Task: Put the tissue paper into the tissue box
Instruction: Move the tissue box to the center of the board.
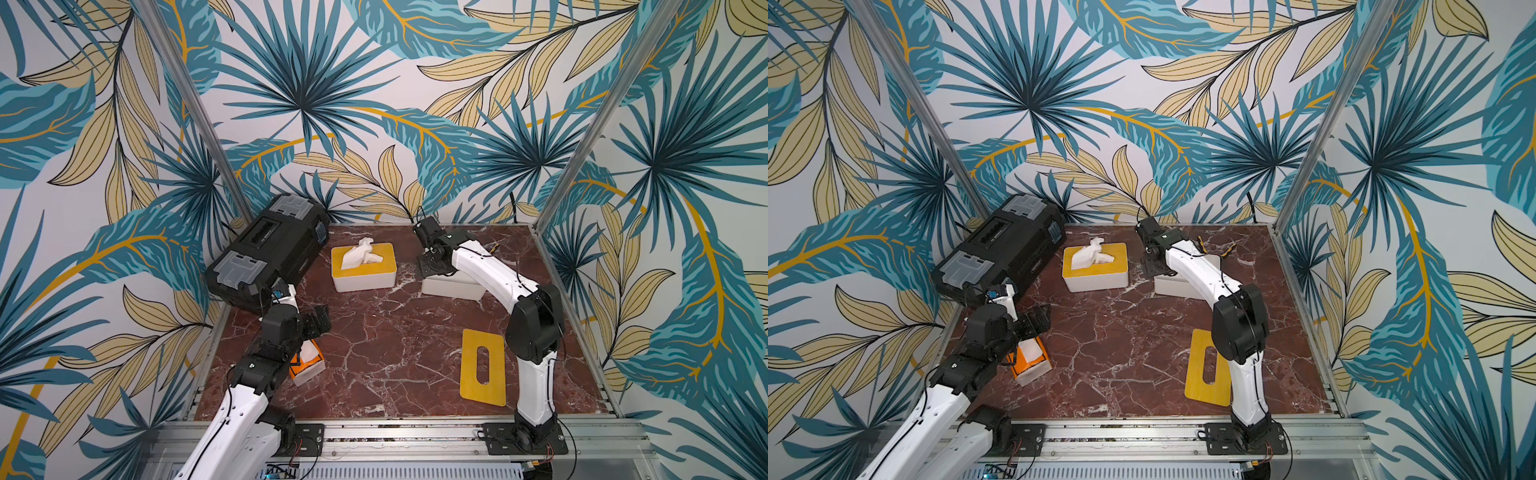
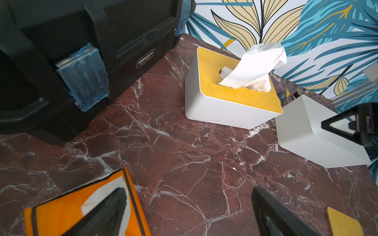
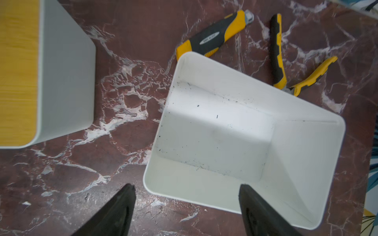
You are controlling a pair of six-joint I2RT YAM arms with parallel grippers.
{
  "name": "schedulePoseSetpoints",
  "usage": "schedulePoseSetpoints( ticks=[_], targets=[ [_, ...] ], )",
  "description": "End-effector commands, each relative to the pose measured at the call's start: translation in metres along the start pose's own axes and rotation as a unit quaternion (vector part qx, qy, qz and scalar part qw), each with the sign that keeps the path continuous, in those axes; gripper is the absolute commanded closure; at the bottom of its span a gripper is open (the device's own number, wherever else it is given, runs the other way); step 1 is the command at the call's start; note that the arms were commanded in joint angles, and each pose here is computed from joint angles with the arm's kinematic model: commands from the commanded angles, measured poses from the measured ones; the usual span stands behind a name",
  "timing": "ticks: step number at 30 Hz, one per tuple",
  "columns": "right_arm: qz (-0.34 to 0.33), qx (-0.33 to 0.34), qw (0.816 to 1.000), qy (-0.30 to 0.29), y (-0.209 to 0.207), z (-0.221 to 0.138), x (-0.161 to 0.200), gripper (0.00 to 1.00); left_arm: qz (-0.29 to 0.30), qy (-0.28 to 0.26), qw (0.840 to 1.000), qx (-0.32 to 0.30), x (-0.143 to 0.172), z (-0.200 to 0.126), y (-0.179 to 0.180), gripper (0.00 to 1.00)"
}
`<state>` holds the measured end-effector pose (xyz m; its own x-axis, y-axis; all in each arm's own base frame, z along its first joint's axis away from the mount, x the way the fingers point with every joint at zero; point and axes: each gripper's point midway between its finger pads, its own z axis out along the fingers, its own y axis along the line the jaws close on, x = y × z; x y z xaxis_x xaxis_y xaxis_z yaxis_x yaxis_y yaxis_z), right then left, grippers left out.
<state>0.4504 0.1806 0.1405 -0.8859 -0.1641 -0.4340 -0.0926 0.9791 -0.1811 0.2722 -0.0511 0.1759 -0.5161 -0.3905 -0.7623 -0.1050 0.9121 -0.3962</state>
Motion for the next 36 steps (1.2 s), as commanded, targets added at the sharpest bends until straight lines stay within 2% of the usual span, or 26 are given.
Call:
schedulePoseSetpoints(
  ticks=[1,12,16,22,28,32,36],
  targets=[
    [0.028,-0.012,0.999,0.01,0.003,-0.002,0.001,0.19,-0.004,-0.02,1.0,0.002,-0.018,-0.007,-0.005,0.0],
    [0.069,-0.058,0.995,0.035,0.03,0.031,0.011,0.39,-0.004,-0.021,1.0,-0.001,-0.015,-0.007,-0.002,0.0],
    [0.071,-0.059,0.995,0.043,0.032,0.036,0.015,0.53,-0.003,-0.021,1.0,-0.001,-0.015,-0.008,-0.002,0.0],
    [0.088,-0.08,0.991,0.066,0.041,0.039,0.028,0.78,0.0,-0.02,1.0,-0.003,-0.013,-0.008,-0.001,0.0],
    [0.127,-0.127,0.98,0.087,0.065,0.026,0.052,0.95,0.006,-0.016,1.0,-0.009,-0.011,-0.009,0.001,0.0],
    [0.166,-0.173,0.967,0.091,0.089,0.011,0.067,1.0,-0.002,-0.023,0.999,-0.025,-0.013,-0.009,0.007,0.0],
    [0.19,-0.207,0.956,0.08,0.117,-0.01,0.081,1.0,-0.01,-0.024,0.999,-0.037,-0.013,-0.009,0.012,0.0]
  ],
)
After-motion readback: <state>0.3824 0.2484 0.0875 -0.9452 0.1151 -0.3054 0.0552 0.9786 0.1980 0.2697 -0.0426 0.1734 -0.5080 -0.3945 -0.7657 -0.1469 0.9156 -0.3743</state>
